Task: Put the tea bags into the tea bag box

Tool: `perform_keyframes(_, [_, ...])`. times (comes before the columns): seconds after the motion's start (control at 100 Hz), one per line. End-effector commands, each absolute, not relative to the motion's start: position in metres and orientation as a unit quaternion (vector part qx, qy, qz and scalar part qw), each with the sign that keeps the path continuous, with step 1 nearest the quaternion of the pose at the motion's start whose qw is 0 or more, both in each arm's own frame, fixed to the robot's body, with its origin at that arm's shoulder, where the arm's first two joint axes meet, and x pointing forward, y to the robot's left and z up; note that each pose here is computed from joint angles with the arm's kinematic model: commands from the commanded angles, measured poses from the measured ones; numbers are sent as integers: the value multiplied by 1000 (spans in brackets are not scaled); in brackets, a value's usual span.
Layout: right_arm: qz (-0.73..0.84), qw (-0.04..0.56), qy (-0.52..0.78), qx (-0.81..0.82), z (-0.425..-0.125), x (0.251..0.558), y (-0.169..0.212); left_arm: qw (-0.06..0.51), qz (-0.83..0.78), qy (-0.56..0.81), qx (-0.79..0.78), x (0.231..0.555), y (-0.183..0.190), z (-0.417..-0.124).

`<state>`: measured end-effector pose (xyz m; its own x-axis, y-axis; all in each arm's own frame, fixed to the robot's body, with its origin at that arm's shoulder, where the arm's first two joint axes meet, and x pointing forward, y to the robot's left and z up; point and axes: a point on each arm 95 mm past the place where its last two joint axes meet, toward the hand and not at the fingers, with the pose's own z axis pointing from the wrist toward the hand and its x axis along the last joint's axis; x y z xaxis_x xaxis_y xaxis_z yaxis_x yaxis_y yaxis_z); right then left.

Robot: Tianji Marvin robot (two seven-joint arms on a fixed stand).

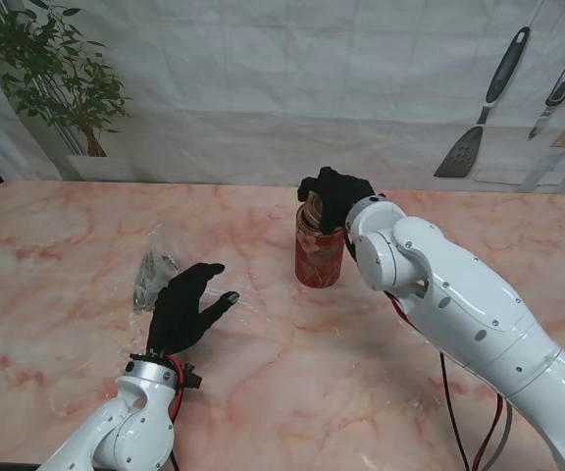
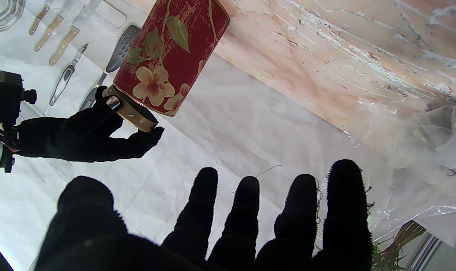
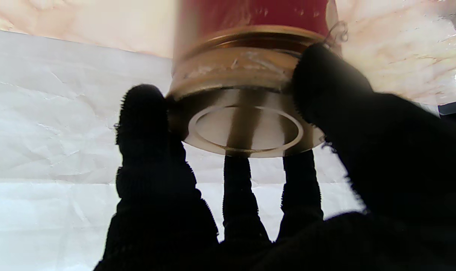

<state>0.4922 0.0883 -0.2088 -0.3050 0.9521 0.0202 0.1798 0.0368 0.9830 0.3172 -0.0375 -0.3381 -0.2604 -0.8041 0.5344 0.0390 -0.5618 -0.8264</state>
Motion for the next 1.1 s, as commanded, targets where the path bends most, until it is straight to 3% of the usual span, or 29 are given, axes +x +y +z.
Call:
perform_keyframes(0.0, [516,367,625,456,-210,492,89,293,-708,362,-531,318,-39,-338])
perform_keyframes(1.09, [491,367,657,439,-212,500,97,290,-709,361,-532,319,-38,-341])
